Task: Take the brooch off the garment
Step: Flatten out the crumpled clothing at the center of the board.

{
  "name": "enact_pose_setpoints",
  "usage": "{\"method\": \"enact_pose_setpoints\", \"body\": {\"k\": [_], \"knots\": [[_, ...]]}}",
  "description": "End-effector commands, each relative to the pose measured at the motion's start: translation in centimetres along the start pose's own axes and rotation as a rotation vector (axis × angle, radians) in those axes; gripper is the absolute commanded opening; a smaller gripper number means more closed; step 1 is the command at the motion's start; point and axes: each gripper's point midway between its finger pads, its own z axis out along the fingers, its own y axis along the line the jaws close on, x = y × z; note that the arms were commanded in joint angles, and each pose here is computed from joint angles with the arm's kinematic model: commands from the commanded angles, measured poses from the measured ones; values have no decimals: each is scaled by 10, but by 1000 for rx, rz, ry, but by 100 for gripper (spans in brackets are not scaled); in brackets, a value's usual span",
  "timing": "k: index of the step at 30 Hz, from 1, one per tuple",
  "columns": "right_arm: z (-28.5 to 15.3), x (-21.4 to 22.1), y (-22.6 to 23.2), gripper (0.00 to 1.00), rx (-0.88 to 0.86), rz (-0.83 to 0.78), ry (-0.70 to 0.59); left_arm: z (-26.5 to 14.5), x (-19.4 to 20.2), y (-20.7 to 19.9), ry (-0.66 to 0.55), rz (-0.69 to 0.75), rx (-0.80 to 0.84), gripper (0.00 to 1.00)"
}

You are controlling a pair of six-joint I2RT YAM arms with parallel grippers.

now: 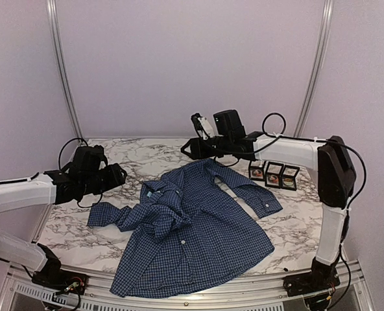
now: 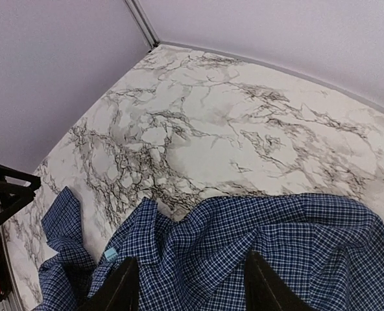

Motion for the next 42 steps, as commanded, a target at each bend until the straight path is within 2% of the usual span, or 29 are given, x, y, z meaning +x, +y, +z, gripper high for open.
{"method": "enact_pose_setpoints", "body": {"k": [1,7,12,19,27,35,39,42], "knots": [[32,31,22,52,16,-99,128,34,10,-9,123,-51,77,62],[41,49,51,52,-5,-126,168,77,26,-14,244,-42,88,56],[28,60,52,52,-8,-99,174,101,38,-14,313,-33,60,53],[9,74,50,53,3,-80,187,120,56,-3,374,-4,9,49],[8,83,50,52,-13,-62,190,129,74,3,426,17,-35,48],[9,83,51,52,-17,-67,187,137,79,0,431,33,-34,16],[9,85,50,52,-16,-64,188,140,66,-10,393,66,-8,0],[10,87,50,52,-20,-60,189,140,45,-21,341,109,9,0]]}}
